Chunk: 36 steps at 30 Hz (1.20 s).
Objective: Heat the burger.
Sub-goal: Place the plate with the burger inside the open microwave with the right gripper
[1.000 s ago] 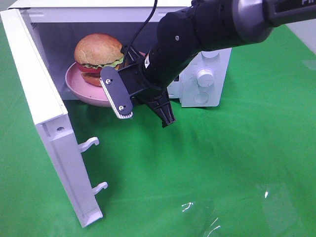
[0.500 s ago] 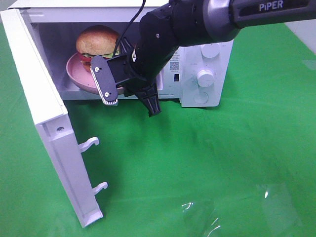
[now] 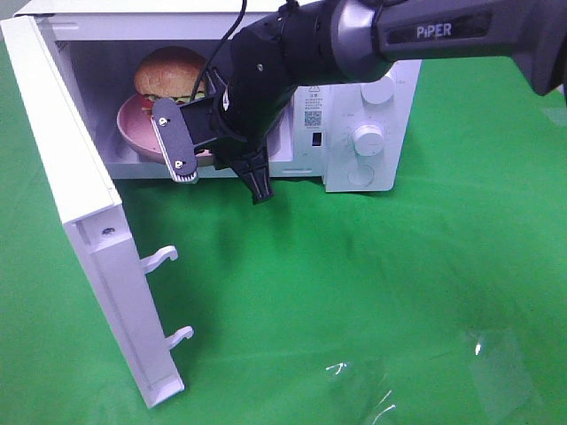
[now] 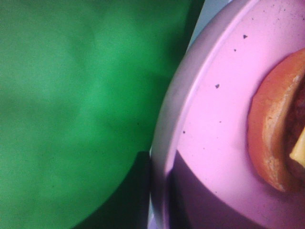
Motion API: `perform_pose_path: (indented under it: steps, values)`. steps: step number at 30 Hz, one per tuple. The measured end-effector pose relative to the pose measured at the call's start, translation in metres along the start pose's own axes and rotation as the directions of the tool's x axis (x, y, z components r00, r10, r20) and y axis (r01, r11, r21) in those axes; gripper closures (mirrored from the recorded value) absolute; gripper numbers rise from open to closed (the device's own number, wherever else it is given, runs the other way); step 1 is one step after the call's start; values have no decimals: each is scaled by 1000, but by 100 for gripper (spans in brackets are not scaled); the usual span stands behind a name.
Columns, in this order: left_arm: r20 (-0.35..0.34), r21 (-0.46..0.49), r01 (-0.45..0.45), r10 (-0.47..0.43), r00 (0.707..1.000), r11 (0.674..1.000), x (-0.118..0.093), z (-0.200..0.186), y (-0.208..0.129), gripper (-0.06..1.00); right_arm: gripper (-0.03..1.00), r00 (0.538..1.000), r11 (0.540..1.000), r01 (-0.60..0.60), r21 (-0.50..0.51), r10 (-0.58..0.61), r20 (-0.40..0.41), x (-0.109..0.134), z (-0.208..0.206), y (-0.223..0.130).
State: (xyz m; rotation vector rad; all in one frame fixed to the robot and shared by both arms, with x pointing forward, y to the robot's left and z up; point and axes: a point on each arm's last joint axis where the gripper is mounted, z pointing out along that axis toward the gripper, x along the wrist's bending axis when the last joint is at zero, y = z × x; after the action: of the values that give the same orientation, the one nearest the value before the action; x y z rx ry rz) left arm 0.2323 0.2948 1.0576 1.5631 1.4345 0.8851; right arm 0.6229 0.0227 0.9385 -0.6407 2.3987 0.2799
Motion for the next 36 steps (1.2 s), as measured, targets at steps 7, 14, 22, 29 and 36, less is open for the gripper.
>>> perform_pose_path:
  steps: [7,14,22,29,36]
  values:
    - [-2,0,-1,1,1000,1000,0,0,0,-5,92,1000,1000,-11,7,11,-5,0,15,-3]
    - [-3,0,-2,2,1000,1000,0,0,0,-5,92,998,998,-63,22,63,1,-6,21,-10]
    - [-11,1,-7,7,1000,1000,1,0,0,-5,90,998,998,-59,29,59,9,-8,23,-13]
    - [-12,1,-7,7,1000,1000,1,0,0,-5,87,998,997,-61,47,60,18,-9,23,-18]
    - [-12,1,-7,7,1000,1000,1,0,0,-5,71,997,998,-55,33,52,64,-14,22,-17]
